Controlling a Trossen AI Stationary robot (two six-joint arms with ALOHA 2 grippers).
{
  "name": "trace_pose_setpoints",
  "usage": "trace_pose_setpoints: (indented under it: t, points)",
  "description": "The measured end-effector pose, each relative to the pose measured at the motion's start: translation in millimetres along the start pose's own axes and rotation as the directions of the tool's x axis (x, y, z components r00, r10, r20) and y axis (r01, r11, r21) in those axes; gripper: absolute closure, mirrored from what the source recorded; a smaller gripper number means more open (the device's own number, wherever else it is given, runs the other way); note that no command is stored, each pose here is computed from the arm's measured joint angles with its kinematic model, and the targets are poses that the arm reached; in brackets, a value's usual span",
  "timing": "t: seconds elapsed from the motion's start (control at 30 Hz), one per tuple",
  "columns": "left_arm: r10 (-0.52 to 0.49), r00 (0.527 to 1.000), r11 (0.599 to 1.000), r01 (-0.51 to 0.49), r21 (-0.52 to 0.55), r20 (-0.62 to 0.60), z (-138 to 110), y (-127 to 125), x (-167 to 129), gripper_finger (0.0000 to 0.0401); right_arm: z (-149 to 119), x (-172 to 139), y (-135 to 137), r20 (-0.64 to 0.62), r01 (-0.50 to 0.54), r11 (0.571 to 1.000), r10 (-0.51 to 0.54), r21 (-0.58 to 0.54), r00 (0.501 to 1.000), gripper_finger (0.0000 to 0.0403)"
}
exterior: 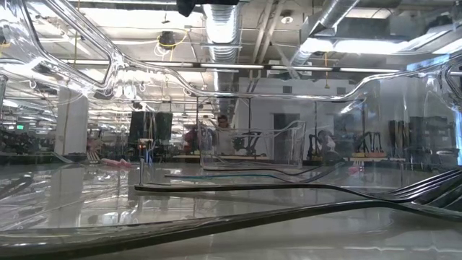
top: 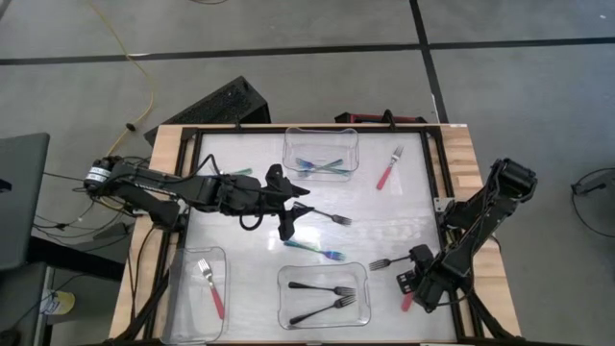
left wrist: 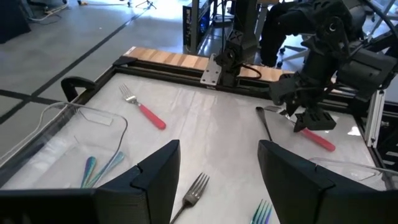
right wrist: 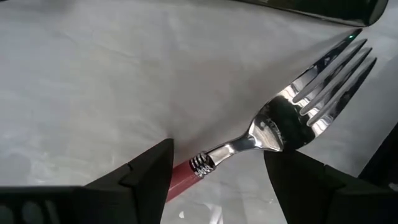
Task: Sort silverware by color (type)
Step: Put the pink fork into the bottom left transparent bin
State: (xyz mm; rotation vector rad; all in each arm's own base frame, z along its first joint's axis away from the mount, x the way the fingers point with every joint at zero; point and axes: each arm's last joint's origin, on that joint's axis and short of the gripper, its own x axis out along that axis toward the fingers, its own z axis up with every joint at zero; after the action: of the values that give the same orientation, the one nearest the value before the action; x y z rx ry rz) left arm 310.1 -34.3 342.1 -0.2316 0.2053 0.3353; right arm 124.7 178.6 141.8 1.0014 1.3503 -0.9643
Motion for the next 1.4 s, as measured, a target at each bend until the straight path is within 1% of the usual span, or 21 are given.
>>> trace_pose_setpoints:
  t: [0.1,0.2,0.33,0.47,0.57,0.63,0.73,0.83,0.93,1.0,1.1,1.2,1.27,1.33,1.4]
  points:
    - [0.000,1.000,1.000,0.000,-0.001,0.000,0.0,0.0,0.0,0.0201,1.7,0.1,1.2,0.003,-0.001,1.000,0.001,0.001,1.000,0.0147]
    - [0.000,1.000,1.000,0.000,-0.001,0.000,0.0,0.0,0.0,0.0201,4.0,0.4,2.1,0.009,0.004,1.000,-0.004,-0.007,1.000,0.0181]
    - [-0.007,1.000,1.000,0.007,0.002,-0.015,-1.3,0.1,0.0,0.0201,9.6,0.6,4.6,0.016,0.015,0.999,-0.014,-0.028,1.000,0.0243]
    - [-0.073,0.995,0.997,0.073,-0.001,-0.060,-4.1,-1.3,-0.2,0.0201,16.4,-0.1,8.3,0.042,0.012,0.999,-0.010,-0.049,0.999,0.0312]
    - [-0.074,0.993,0.997,0.074,-0.007,-0.092,-7.2,-0.8,-0.4,0.0201,20.6,-2.7,12.2,0.082,0.003,0.998,0.003,-0.070,0.997,0.0361]
    - [-0.068,0.992,0.998,0.065,-0.026,-0.103,-8.3,-0.2,-0.5,0.0201,22.9,-6.3,15.4,0.124,-0.009,0.997,0.019,-0.081,0.992,0.0382]
    - [-0.067,0.992,0.996,0.061,-0.060,-0.103,-8.3,-0.1,-0.4,0.0201,24.5,-15.0,21.8,0.169,-0.028,0.994,0.045,-0.104,0.985,0.0382]
    - [-0.081,0.991,0.994,0.072,-0.081,-0.104,-9.2,-2.1,-1.1,0.0201,29.6,-26.7,27.1,0.173,-0.023,0.988,0.050,-0.150,0.984,0.0380]
    - [-0.101,0.990,0.989,0.089,-0.122,-0.102,-16.9,-3.2,3.9,0.0201,34.4,-43.6,34.5,0.170,-0.051,0.978,0.086,-0.201,0.982,0.0381]
    - [-0.128,0.985,0.981,0.109,-0.158,-0.115,-25.4,-5.1,11.2,0.0201,37.3,-58.9,38.5,0.178,-0.084,0.967,0.129,-0.241,0.976,0.0381]
    - [-0.195,0.973,0.965,0.169,-0.198,-0.121,-36.6,-13.3,26.8,0.0201,40.6,-85.9,42.8,0.203,-0.164,0.939,0.231,-0.302,0.952,0.0381]
    - [-0.283,0.956,0.939,0.258,-0.228,-0.084,-47.2,-25.6,42.6,0.0201,47.4,-113.8,40.4,0.258,-0.220,0.914,0.316,-0.340,0.913,0.0381]
    - [-0.330,0.943,0.915,0.307,-0.261,-0.050,-54.6,-33.7,52.5,0.0201,51.3,-132.0,36.1,0.302,-0.266,0.888,0.389,-0.376,0.871,0.0381]
    - [-0.367,0.930,0.890,0.350,-0.292,-0.002,-58.5,-40.2,60.6,0.0201,55.4,-149.1,31.8,0.356,-0.312,0.851,0.472,-0.422,0.806,0.0381]
    - [-0.406,0.912,0.861,0.401,-0.314,0.052,-61.3,-45.1,66.7,0.0201,59.7,-162.5,26.5,0.398,-0.331,0.805,0.547,-0.493,0.737,0.0381]
